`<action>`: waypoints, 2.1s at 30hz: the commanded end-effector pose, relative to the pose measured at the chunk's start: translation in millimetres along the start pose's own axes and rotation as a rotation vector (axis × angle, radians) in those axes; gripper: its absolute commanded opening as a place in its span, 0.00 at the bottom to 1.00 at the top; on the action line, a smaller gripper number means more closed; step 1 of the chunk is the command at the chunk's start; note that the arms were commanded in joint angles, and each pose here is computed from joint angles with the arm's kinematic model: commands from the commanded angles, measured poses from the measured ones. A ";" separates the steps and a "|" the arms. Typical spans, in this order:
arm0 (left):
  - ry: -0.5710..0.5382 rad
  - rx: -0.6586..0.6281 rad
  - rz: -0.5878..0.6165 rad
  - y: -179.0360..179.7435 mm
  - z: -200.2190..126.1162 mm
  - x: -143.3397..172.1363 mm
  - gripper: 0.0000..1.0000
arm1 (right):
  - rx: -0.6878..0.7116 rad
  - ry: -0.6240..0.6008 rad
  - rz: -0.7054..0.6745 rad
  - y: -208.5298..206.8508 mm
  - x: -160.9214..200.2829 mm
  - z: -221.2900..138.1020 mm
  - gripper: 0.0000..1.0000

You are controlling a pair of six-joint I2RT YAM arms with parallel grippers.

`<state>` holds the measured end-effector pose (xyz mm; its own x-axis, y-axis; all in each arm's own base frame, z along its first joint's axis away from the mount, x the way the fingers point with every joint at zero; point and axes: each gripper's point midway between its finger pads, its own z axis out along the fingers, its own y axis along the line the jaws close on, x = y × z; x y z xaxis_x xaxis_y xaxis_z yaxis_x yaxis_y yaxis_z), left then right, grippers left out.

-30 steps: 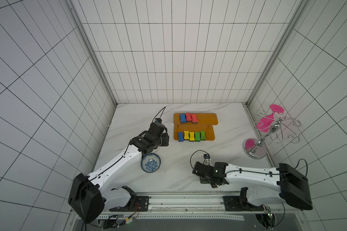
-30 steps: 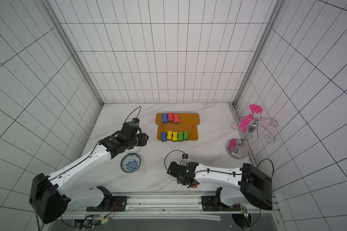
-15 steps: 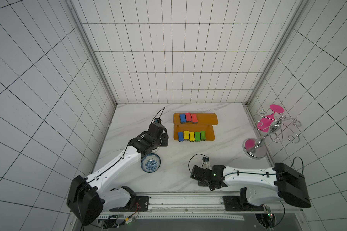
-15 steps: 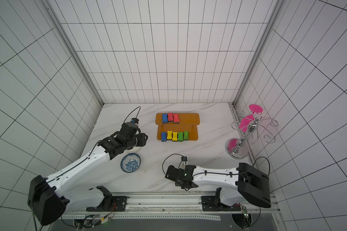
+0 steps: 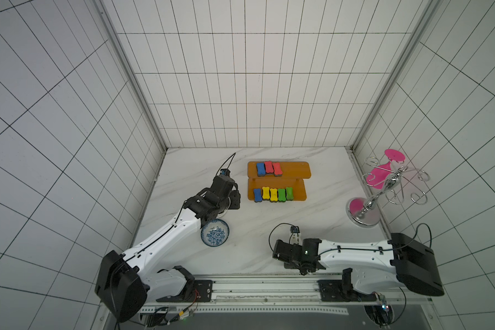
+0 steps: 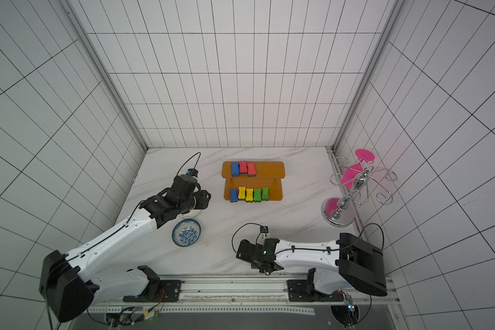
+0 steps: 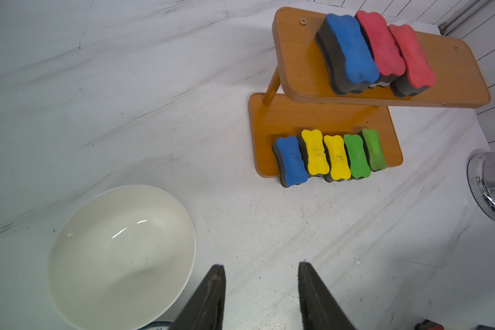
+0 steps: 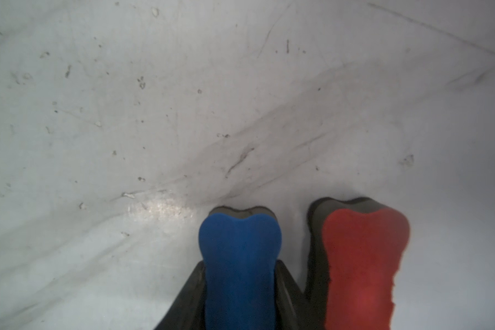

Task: Remove the whiteboard erasers from the shelf
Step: Place the whiteboard eraser at the center of the board, then pick up the whiteboard eraser from the shelf.

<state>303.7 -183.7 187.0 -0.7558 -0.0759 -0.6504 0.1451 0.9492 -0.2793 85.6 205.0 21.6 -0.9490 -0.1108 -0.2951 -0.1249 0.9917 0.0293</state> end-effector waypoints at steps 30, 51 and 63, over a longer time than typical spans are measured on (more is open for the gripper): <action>-0.034 0.020 -0.007 -10.3 1.7 -13.7 0.45 | 0.020 -0.165 -0.066 -4.7 -42.8 -57.9 0.48; -0.106 0.242 0.269 -57.9 20.6 -39.0 0.49 | -0.105 -0.387 -0.182 12.2 -344.4 -105.1 0.47; -0.204 0.287 0.373 -68.6 13.3 -30.2 0.48 | -0.206 -0.415 -0.224 36.7 -408.2 -76.6 0.53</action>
<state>329.5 -241.6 194.9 -0.5849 0.1600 -0.7952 0.5011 0.8421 -0.1992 439.6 271.6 203.0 -0.7311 -0.2366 -0.6399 -0.3575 0.9317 0.0641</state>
